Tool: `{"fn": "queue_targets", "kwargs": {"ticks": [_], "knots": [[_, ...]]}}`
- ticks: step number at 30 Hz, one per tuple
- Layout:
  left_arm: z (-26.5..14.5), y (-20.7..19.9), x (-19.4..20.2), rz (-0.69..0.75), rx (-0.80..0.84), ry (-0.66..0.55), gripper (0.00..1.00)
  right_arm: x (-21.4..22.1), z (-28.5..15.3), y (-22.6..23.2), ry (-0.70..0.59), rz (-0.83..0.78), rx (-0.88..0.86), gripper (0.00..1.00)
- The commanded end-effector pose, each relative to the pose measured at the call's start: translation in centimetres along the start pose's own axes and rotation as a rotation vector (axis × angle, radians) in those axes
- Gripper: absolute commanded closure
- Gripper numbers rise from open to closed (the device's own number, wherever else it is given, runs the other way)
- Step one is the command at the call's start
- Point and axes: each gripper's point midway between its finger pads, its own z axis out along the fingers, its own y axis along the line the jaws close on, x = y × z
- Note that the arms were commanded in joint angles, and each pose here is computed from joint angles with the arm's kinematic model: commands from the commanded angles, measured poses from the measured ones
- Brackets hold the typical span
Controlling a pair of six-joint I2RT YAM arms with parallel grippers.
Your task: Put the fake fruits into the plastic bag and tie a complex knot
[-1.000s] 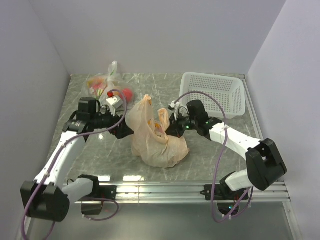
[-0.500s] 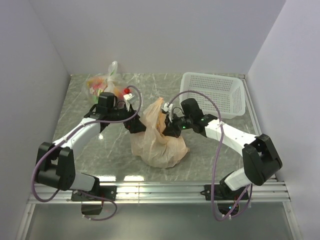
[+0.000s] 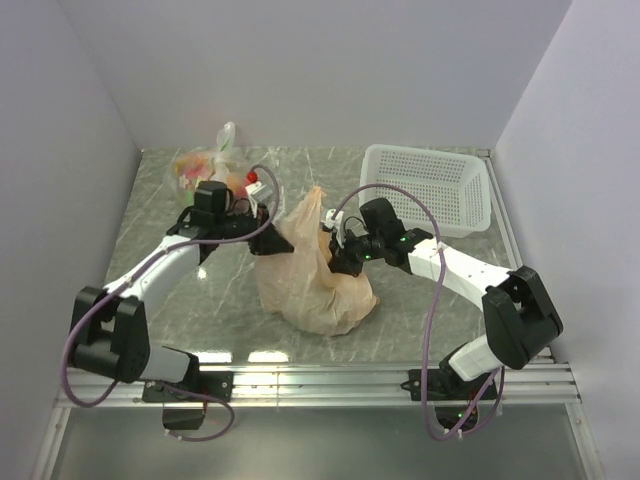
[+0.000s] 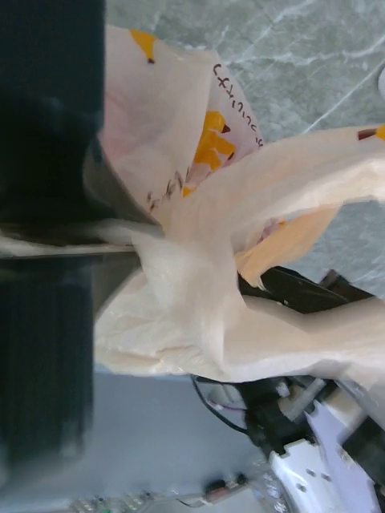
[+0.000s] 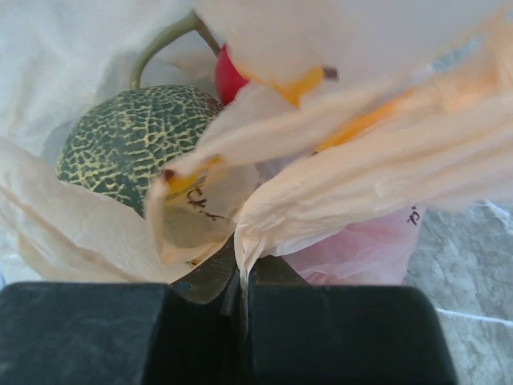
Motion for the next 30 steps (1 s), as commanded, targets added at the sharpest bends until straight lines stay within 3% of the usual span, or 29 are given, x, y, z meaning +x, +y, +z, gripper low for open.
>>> {"fn": "queue_targets", "kwargs": {"ticks": [1, 3, 5, 6, 8, 12, 16, 20, 25, 30], "knots": [[-2.6, -1.4, -2.6, 0.071, -0.044, -0.063, 0.76, -1.8, -0.6, -0.3, -0.03, -0.058, 0.028, 1.0], [-4.0, -1.3, -3.4, 0.047, -0.135, -0.086, 0.48, -1.9, -0.7, -0.2, -0.032, -0.06, 0.032, 1.0], [-5.3, -2.5, -4.1, 0.067, -0.189, -0.11, 0.37, -2.2, -0.9, -0.2, -0.038, -0.061, 0.036, 1.0], [-5.8, -2.4, -4.4, 0.068, -0.25, -0.13, 0.19, -2.3, -1.0, -0.2, -0.04, -0.054, 0.041, 1.0], [-6.9, -4.2, -4.9, 0.083, -0.297, -0.169, 0.01, -2.5, -1.1, -0.3, -0.043, -0.047, 0.05, 1.0], [-7.5, -4.4, -4.4, -0.019, -0.49, -0.206, 0.01, -2.4, -1.3, -0.4, -0.037, -0.036, 0.061, 1.0], [-5.6, -5.3, -4.1, 0.01, -0.532, -0.238, 0.01, -2.6, -1.3, -0.1, -0.042, -0.034, 0.053, 1.0], [-2.6, -5.5, -3.2, 0.019, -0.568, -0.185, 0.01, -3.1, -1.3, -0.1, -0.046, -0.032, 0.047, 1.0], [-2.2, -1.9, -4.3, 0.071, -0.801, -0.204, 0.01, -3.2, -1.5, 1.3, -0.055, -0.097, -0.004, 1.0], [-2.5, 0.8, -4.0, 0.078, -0.9, -0.181, 0.01, -2.8, -1.8, 2.8, -0.052, -0.177, -0.072, 1.0]]}}
